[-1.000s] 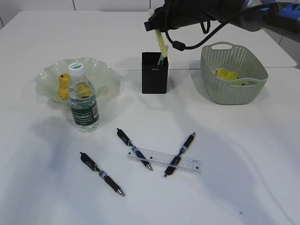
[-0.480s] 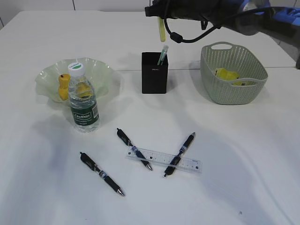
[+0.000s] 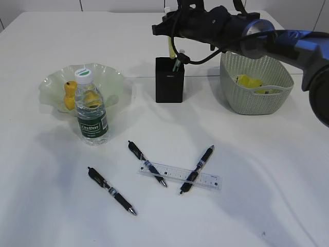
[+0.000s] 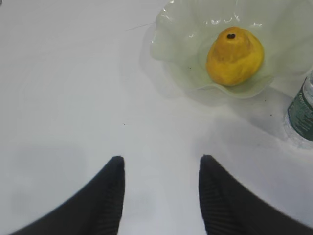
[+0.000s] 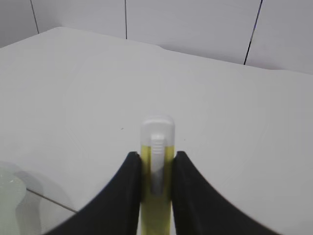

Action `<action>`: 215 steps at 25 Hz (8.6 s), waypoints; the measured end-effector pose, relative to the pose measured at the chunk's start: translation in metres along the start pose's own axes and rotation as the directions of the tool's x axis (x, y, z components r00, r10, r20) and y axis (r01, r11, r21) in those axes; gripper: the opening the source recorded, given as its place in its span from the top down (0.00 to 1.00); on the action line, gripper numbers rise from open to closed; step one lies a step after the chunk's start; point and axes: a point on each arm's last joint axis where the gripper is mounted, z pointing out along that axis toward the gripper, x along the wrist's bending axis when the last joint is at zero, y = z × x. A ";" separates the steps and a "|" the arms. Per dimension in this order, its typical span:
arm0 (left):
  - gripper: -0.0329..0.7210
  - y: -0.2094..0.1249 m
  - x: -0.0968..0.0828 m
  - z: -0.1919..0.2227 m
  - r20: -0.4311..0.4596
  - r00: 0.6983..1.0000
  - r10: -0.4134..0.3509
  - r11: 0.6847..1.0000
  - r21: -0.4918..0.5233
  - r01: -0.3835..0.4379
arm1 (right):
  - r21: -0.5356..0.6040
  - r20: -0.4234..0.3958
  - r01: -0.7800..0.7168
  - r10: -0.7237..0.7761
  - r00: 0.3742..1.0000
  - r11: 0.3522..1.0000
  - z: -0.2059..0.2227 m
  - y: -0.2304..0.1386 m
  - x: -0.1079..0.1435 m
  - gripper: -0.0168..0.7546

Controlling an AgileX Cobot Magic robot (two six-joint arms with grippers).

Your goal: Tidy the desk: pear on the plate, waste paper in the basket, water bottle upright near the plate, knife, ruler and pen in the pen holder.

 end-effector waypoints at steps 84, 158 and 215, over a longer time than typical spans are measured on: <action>0.49 -0.003 0.000 0.005 0.001 1.000 0.019 1.000 0.018 -0.019 | 0.096 -0.005 -0.058 0.059 0.998 0.994 0.021 -0.057 0.005 0.75; 0.49 0.004 -0.001 0.005 0.007 1.000 0.019 0.998 -0.054 -0.019 | 0.610 -0.040 0.064 -0.050 0.998 0.790 -0.063 0.017 -0.033 0.64; 0.49 -0.009 -0.001 -0.001 0.003 0.997 -0.080 0.992 0.097 0.079 | 0.797 -0.417 0.403 -0.072 0.906 0.449 -0.193 0.023 0.033 0.64</action>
